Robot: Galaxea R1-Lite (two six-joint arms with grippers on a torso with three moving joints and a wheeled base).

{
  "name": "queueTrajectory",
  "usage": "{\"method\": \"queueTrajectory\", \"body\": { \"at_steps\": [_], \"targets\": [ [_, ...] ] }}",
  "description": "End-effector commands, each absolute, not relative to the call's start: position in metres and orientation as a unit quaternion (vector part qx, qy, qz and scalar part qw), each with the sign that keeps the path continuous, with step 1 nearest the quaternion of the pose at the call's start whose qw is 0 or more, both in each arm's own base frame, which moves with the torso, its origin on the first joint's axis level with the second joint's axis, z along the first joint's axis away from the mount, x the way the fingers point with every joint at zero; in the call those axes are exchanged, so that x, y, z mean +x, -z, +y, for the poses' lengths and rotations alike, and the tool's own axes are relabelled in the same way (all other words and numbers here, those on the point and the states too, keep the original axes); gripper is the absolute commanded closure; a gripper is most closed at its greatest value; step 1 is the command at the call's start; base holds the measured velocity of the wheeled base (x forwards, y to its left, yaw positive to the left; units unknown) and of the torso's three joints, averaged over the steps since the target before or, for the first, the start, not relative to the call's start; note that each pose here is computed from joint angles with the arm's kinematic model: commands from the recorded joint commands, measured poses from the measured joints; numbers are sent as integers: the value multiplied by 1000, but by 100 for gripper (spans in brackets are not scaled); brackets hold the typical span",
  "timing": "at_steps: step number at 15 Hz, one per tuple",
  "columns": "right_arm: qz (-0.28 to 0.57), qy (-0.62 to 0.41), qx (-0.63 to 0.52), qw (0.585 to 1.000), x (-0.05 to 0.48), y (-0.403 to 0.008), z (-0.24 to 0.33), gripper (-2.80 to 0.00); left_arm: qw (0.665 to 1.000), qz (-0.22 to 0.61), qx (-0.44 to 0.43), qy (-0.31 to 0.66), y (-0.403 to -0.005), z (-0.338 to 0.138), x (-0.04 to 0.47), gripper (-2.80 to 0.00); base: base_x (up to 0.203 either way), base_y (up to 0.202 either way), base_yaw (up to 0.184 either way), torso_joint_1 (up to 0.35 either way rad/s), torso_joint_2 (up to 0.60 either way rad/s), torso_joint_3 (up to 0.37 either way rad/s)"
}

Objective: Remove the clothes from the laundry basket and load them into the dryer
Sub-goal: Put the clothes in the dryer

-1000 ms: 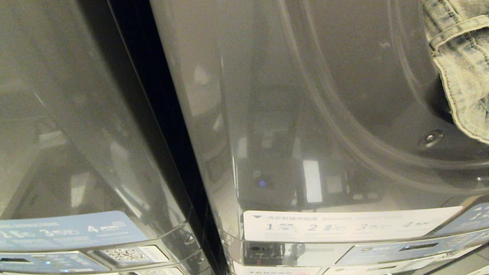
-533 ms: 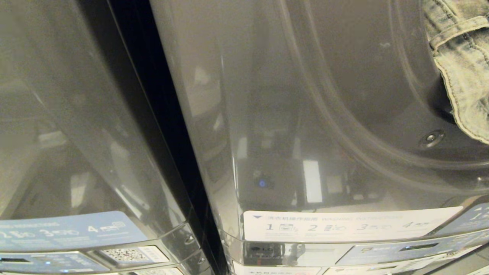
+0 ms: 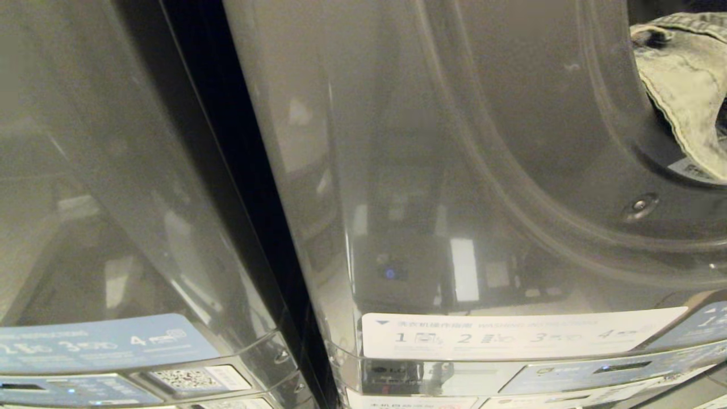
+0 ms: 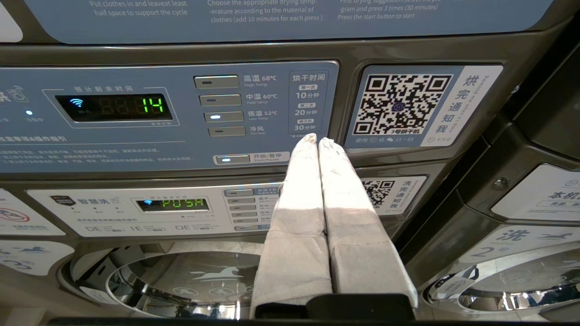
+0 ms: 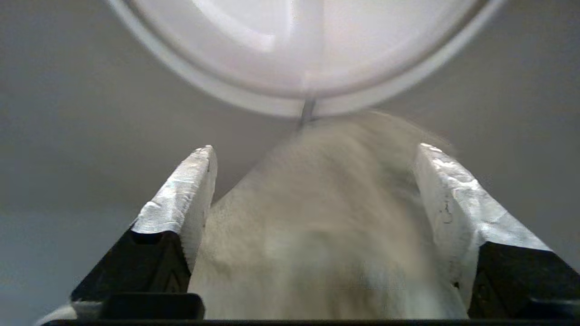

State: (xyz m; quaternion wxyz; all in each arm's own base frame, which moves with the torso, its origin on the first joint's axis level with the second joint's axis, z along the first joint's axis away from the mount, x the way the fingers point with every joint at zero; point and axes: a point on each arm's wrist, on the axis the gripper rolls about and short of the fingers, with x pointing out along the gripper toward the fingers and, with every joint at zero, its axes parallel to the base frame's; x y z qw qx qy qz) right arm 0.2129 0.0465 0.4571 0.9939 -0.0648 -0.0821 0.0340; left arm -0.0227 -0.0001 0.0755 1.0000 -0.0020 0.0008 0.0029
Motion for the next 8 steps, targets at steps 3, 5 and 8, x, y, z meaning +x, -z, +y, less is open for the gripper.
{"method": "queueTrajectory", "body": {
  "at_steps": [3,5,8],
  "targets": [
    [-44,-37,-54,997,185,-456,40,-280,1000,1,-2,-3,-76,0,-23,0,0,0,0,0,0,0],
    [-41,-37,-55,997,185,-455,40,-280,1000,1,-2,-3,-76,0,-23,0,0,0,0,0,0,0],
    [-124,-36,-41,991,188,-470,41,-280,1000,1,-2,-3,-76,0,-23,0,0,0,0,0,0,0]
  ]
}}
